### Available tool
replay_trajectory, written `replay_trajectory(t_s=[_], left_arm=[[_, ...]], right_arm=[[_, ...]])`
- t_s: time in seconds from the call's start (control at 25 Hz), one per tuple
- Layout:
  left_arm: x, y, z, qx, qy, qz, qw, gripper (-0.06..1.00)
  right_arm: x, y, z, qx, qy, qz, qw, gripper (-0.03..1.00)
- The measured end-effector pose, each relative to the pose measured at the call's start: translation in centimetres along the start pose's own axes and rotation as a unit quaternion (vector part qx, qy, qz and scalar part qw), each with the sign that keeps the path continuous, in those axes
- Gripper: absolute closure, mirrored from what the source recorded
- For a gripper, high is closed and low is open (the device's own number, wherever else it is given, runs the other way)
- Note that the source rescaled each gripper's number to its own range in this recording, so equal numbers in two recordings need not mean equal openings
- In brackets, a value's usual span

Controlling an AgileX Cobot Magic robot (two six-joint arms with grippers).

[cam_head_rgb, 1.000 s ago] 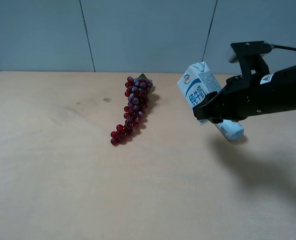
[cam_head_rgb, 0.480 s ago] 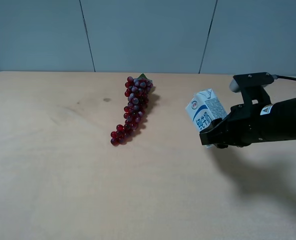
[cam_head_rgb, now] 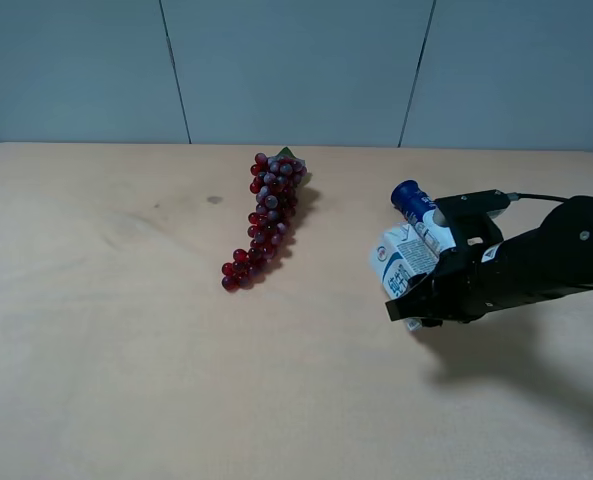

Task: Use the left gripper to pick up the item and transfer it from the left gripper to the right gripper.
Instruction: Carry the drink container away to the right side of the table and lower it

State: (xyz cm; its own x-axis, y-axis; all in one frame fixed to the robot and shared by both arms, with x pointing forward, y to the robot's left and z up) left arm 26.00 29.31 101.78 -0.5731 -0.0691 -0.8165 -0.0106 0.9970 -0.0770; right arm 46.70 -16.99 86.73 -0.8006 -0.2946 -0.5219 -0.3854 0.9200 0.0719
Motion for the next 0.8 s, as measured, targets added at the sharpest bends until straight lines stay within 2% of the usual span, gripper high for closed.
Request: replay_trajectory(t_s=[0.16,0.8], left_arm=[[0.00,0.00,0.00,0.000,0.000,0.000,1.000,0.06],[0.00,0.00,0.00,0.000,0.000,0.000,1.000,0.06]], right_arm=[[0.41,-0.06,0.51,0.002,0.012,0.000,1.000,0.97],[0.06,-0.18,0.51,0.006,-0.001,0.002,1.000,0.97]])
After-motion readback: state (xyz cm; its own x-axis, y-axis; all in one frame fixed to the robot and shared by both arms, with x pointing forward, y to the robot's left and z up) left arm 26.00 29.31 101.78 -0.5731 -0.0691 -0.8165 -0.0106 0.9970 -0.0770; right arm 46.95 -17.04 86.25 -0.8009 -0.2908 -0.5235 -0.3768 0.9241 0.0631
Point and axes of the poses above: a point on each arm's last joint axis where the gripper is mounted, z pointing out along that axis toward the gripper, y along the wrist's bending axis when the last joint is at zero, x = y × z, the point moved 4 cm from there along z, pointing out along that axis toward the gripper, and after that the axes turned 4 degrees about -z, right-handed, at the moved point
